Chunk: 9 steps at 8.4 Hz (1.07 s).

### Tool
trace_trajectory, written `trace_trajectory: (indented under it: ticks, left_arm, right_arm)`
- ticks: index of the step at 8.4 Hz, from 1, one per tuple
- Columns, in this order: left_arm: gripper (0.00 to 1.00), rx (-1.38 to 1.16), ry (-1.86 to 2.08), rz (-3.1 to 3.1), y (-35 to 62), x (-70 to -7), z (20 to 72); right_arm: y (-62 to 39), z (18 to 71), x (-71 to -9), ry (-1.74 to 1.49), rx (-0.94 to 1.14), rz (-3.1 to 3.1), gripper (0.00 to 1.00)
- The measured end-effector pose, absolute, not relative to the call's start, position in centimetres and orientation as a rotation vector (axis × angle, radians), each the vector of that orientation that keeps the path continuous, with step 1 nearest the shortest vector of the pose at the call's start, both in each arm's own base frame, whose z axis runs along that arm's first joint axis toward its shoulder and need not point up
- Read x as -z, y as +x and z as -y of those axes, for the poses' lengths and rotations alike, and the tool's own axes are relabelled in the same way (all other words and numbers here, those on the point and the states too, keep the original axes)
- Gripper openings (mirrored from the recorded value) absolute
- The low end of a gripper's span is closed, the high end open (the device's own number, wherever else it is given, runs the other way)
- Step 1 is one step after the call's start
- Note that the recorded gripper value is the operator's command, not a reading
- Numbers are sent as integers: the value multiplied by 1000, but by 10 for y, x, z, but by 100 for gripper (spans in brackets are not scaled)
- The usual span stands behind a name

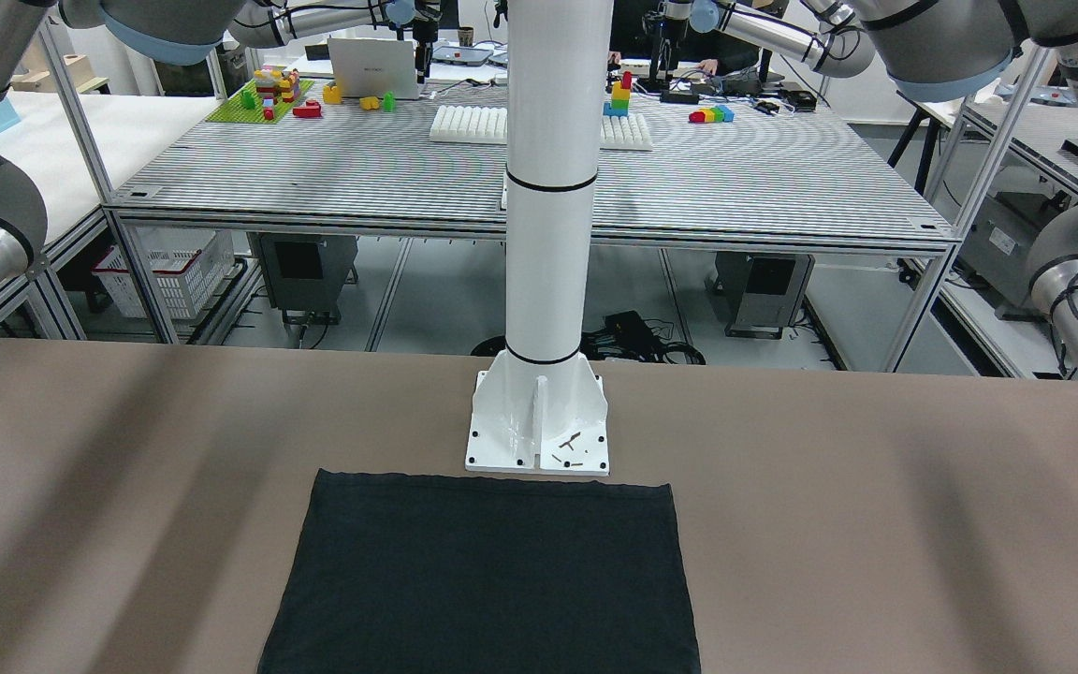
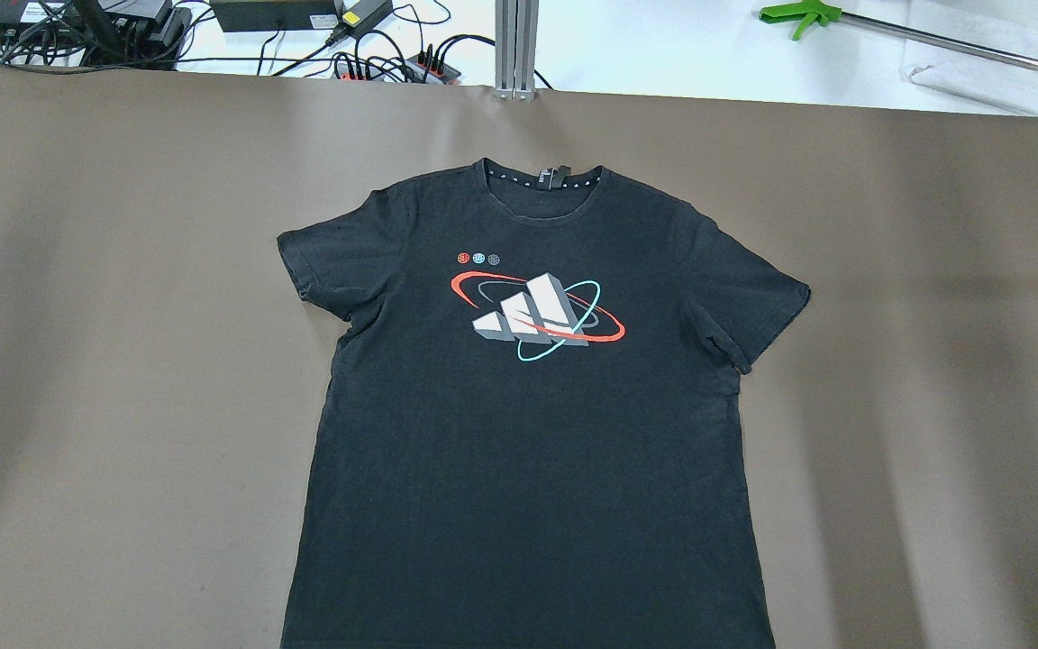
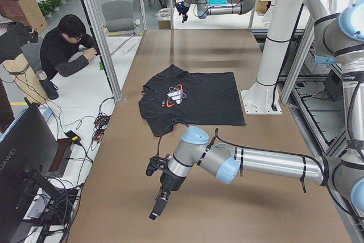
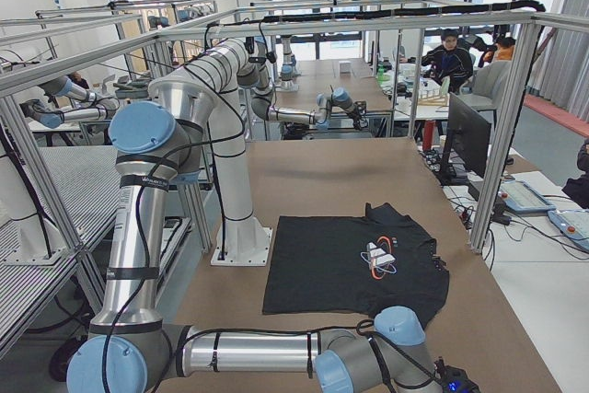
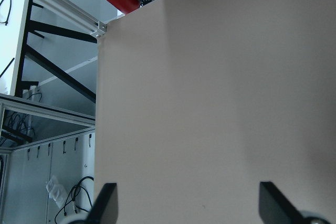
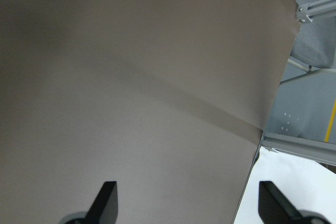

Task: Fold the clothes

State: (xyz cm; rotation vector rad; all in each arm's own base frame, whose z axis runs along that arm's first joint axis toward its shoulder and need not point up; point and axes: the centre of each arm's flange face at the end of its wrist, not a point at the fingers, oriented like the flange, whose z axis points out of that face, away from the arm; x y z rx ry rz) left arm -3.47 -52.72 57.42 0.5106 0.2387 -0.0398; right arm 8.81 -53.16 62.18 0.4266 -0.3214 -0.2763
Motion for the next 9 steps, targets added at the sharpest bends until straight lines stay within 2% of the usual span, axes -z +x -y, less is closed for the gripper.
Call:
trace_trajectory:
  ticks: [5,9]
  left_arm:
    - [94,-12,568,-341,-24,-576,523]
    - [94,-55,594,-526,-2,-537,551]
  right_arm:
    - [74,533,-599,453,262,458,94]
    - [50,562,-549,486,198,609,94]
